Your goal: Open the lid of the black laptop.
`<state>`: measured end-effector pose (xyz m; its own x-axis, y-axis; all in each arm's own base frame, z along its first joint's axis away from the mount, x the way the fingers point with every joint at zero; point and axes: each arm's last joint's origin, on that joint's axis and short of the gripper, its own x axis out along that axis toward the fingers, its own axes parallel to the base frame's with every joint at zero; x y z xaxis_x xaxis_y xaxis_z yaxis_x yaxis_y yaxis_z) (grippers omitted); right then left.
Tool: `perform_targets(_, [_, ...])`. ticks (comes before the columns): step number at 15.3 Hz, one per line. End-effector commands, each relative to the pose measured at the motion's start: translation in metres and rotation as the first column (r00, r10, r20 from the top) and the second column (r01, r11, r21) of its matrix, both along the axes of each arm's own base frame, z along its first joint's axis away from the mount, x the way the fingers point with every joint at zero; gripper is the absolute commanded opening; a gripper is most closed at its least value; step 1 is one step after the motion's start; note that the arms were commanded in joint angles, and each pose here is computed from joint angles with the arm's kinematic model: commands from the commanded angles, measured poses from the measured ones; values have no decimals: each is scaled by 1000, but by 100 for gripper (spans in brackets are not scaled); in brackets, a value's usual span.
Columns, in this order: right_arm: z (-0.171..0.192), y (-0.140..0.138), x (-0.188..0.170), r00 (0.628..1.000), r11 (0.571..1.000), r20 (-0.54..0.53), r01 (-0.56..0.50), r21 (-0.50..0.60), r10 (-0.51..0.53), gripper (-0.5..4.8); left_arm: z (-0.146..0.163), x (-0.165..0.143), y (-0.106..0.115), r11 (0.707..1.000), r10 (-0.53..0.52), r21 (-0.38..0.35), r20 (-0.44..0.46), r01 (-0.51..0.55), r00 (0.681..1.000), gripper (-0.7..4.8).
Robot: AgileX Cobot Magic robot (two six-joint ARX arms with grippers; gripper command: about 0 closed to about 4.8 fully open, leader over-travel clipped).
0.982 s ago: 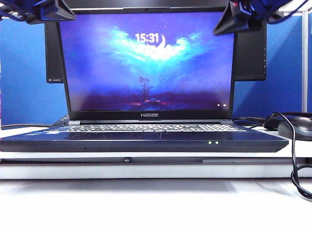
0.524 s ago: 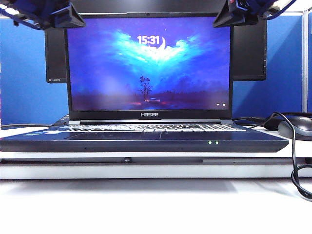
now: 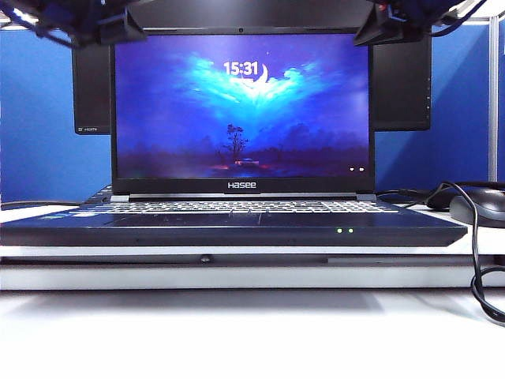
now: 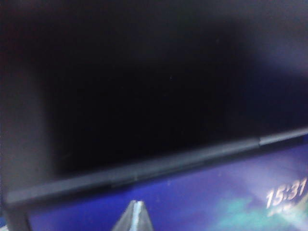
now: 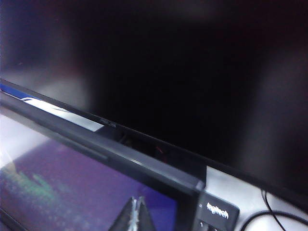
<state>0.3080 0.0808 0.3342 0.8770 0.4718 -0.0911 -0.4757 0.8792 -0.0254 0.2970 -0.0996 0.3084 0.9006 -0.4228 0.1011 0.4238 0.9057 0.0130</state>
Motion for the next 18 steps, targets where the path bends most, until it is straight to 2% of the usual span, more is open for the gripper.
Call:
perform_targets(1, [5,1,9,999,1000,34,14,4,-14,-5,-1,8,2,1000,6,-5,17,-6,1000,-2])
perform_targets(4, [7,3,19,999,1000,39,12,3,-12,-5,3,24,8,1000,1,-2,26,-1,1000,-1])
perform_targets(9, [8,5,26,998,1000,59,17,10,-18,-5,15,36,4,999,-36,9,61,36,997,-1])
perform_targets(13, [7,5,27,998,1000,52,17,16,-17,-5,13,48,0,999,-54,12,26,53,998,-1])
perform_targets(18, [6,5,21,1000,1000,-8,-9,4,9,-5,19,37,0,992,-127,20,-39,128,991,-1])
